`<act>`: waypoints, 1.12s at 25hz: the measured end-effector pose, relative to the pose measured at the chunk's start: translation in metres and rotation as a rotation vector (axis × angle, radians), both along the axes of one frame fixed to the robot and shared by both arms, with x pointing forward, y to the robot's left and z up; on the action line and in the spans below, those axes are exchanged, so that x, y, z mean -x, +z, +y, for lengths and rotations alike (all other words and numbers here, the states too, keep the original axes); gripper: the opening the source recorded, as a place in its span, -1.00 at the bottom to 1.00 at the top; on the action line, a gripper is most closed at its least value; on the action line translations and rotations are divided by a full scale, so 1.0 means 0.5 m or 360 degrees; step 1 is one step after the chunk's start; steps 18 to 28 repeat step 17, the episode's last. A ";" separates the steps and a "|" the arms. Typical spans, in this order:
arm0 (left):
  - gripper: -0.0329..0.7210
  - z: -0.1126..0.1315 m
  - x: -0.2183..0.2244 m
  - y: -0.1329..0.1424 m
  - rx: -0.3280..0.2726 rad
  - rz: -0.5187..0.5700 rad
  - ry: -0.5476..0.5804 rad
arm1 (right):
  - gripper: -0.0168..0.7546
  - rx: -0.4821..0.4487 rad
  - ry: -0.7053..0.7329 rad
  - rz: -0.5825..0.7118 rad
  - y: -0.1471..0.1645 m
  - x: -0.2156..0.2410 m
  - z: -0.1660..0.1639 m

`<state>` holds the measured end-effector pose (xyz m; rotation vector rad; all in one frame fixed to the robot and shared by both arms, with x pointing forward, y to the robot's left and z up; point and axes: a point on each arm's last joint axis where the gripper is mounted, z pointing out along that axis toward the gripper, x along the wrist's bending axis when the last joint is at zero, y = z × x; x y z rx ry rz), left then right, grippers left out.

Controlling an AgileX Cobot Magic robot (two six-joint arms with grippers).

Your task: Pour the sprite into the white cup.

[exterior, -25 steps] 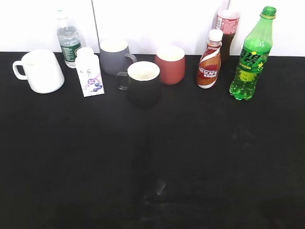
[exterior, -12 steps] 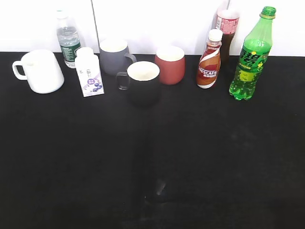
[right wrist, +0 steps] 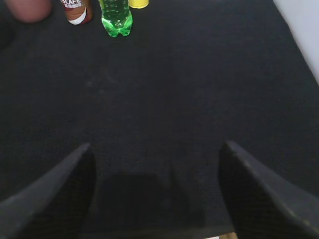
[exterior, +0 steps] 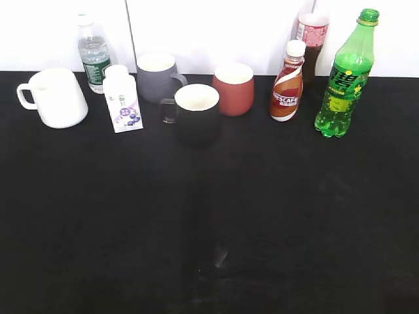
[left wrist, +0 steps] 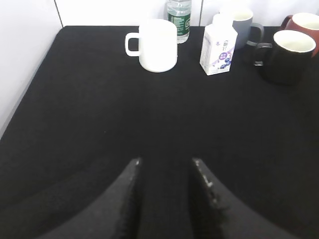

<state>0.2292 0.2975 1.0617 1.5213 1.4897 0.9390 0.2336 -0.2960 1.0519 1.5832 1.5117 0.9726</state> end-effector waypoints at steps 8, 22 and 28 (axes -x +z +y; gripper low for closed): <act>-0.27 0.000 0.000 0.000 0.0000 0.0000 0.0000 | 0.52 0.0000 0.0000 0.0000 0.000 0.000 0.000; -0.27 0.000 0.000 0.000 0.0000 0.0000 0.0000 | 0.52 0.0000 0.0000 0.0000 0.000 0.000 0.000; -0.27 0.000 0.000 0.000 0.0000 0.0000 0.0000 | 0.52 0.0000 0.0000 0.0000 0.000 0.000 0.000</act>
